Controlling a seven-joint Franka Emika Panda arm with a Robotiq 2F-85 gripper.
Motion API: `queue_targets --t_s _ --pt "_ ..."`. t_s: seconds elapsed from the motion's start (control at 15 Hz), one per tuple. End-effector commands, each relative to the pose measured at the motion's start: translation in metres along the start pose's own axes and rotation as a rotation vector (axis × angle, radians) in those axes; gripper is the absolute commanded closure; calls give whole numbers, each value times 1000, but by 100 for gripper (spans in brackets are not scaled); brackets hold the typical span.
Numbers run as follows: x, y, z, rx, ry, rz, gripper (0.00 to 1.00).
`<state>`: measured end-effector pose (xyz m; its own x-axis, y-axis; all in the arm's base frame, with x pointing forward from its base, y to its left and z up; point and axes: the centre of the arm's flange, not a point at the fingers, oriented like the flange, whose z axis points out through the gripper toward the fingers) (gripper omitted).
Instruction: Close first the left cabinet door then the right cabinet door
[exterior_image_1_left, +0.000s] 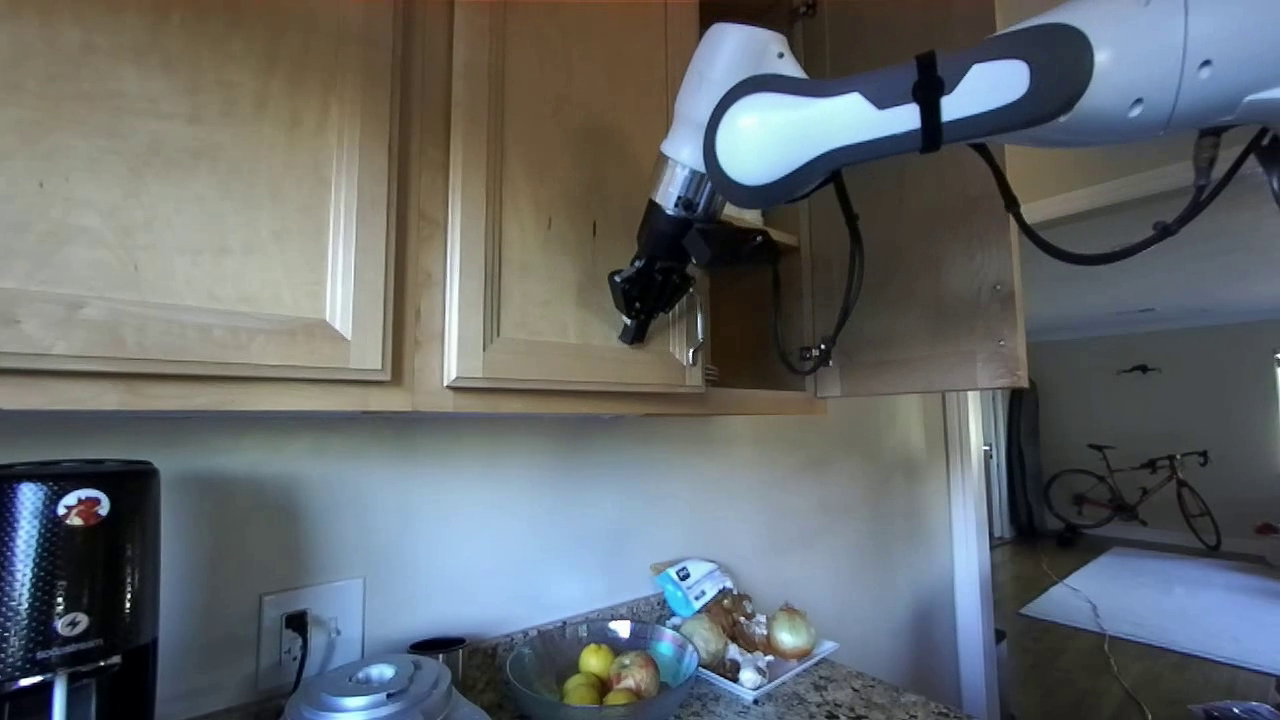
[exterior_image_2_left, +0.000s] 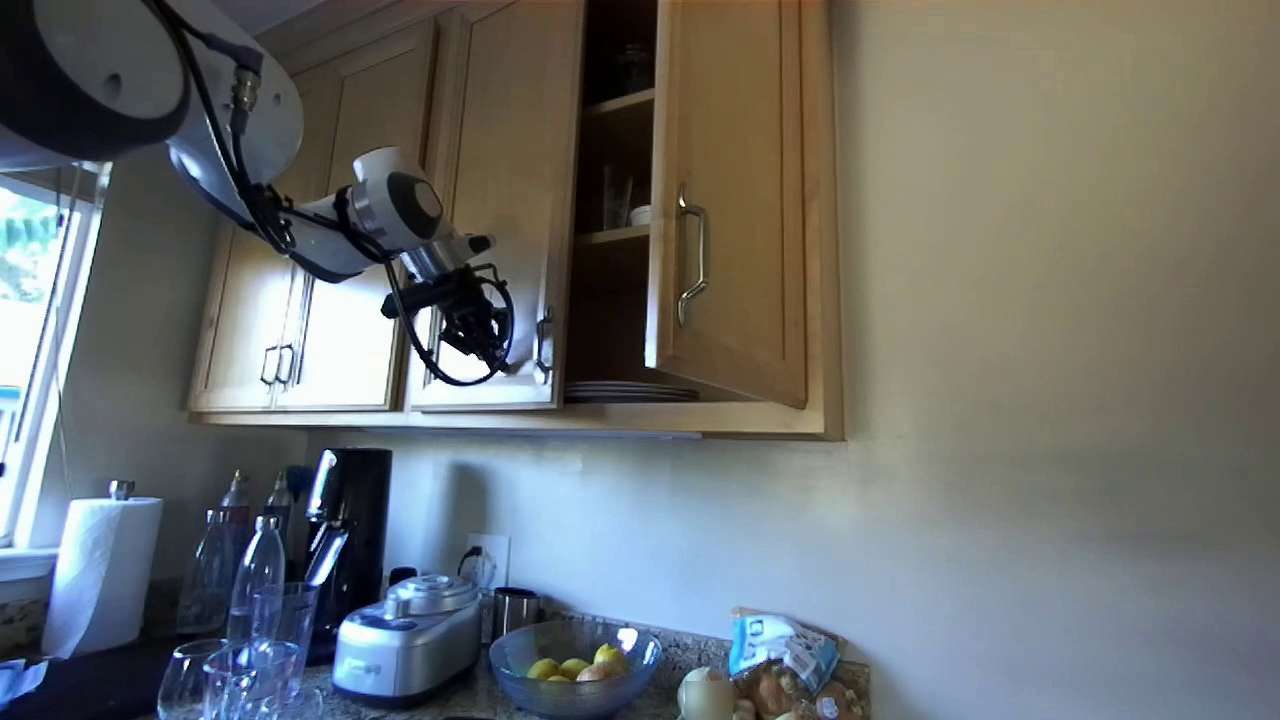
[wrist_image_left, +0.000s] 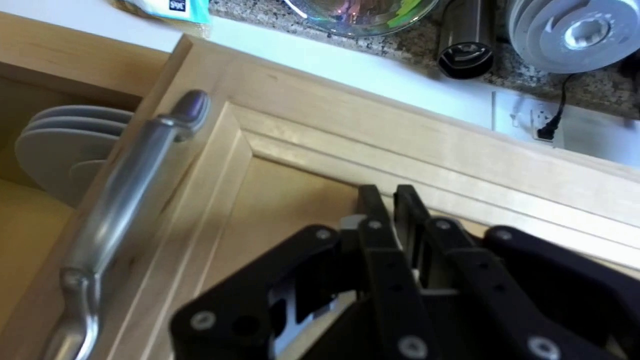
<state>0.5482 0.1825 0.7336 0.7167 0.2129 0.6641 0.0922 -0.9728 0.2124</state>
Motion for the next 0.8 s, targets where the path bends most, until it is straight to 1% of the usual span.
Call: queue_targets --t_s 0.0,0.07,0.13,0.2,0.27,0.33,0.4,0.47,0.53,0.6,0.73 --pt "-31 -16 -39 161 -48 -65 56" --pt "-41 -25 -47 221 -71 -80 48" --pt "-55 -37 -56 283 -97 -96 43" --pt "-68 -48 -63 338 -136 -104 35" --pt "-80 -57 -68 363 -173 -104 30" --pt "-93 -64 -72 377 -218 -94 22" --pt "-105 -70 -74 382 -257 -88 17" --pt "-117 -75 -75 382 -296 -81 9" --pt "-129 -79 -76 378 -333 -75 4" --pt "-140 -83 -75 373 -368 -64 1" --pt "-161 -91 -70 367 -428 -39 0"
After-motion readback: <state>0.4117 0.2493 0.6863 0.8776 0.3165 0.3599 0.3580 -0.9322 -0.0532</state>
